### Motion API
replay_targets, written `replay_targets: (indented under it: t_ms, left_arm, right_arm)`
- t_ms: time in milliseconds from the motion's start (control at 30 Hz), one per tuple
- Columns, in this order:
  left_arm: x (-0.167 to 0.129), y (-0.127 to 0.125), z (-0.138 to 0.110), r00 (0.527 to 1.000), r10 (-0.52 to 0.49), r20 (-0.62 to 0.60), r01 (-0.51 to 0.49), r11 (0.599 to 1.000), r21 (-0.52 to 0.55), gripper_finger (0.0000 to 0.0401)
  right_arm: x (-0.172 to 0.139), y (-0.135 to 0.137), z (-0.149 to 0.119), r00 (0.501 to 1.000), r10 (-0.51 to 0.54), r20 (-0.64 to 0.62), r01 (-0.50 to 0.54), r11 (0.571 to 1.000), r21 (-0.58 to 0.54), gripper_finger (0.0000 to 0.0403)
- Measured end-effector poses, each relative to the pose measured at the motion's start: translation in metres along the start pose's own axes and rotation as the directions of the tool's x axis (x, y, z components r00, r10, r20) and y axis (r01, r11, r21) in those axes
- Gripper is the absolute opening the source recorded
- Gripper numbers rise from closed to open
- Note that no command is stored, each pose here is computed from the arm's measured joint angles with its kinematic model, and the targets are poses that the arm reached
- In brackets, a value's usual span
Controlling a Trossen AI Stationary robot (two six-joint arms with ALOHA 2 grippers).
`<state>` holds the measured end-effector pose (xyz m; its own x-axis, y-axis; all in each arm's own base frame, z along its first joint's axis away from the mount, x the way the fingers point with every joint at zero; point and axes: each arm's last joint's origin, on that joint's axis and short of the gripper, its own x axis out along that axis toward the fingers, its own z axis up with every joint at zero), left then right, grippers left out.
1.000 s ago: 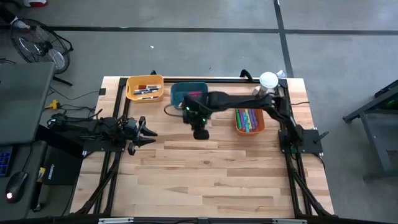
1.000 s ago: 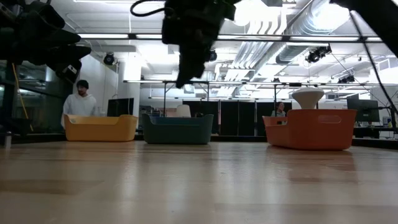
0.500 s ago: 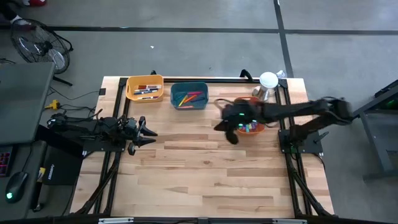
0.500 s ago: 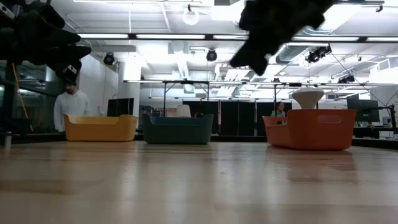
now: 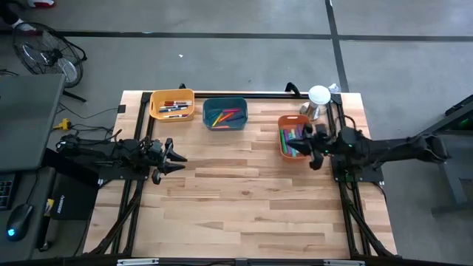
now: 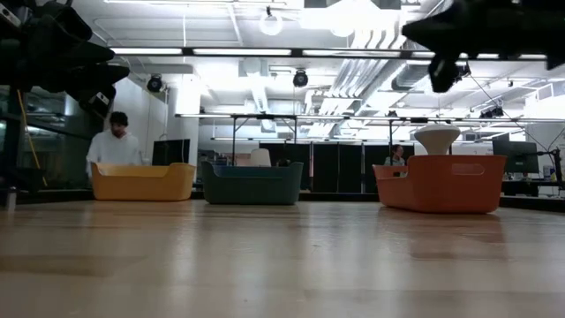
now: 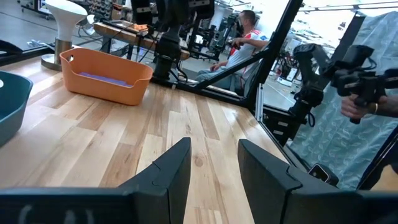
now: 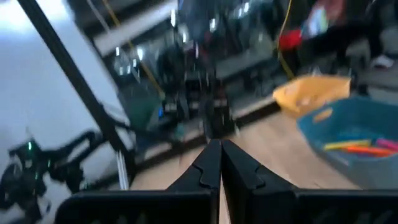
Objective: Pick & Place Markers
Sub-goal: Return to Home Position
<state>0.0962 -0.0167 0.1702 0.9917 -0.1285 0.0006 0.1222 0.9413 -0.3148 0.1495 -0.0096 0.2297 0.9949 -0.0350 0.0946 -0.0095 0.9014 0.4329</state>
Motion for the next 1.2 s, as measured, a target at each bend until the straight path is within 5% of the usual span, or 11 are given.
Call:
replay_targets:
  t_ms: [333,933,1200]
  left_arm:
    - [0.0,0.0,0.0,1.0,0.0,0.0,0.0,1.0,0.0,0.0131]
    - [0.0,0.0,0.0,1.0,-0.001,-0.001,0.001,1.0,0.0,0.0131]
    - [0.0,0.0,0.0,1.0,-0.001,0.0,0.001,1.0,0.0,0.0131]
  right_arm:
    - [-0.03,-0.001,-0.043,0.992,-0.038,0.119,0.032,0.998,0.055,0.0]
    - [-0.052,-0.025,-0.058,0.988,-0.104,-0.116,0.11,0.993,0.047,0.0]
    - [-0.054,-0.025,-0.057,0.99,-0.075,-0.123,0.074,0.997,-0.01,0.0]
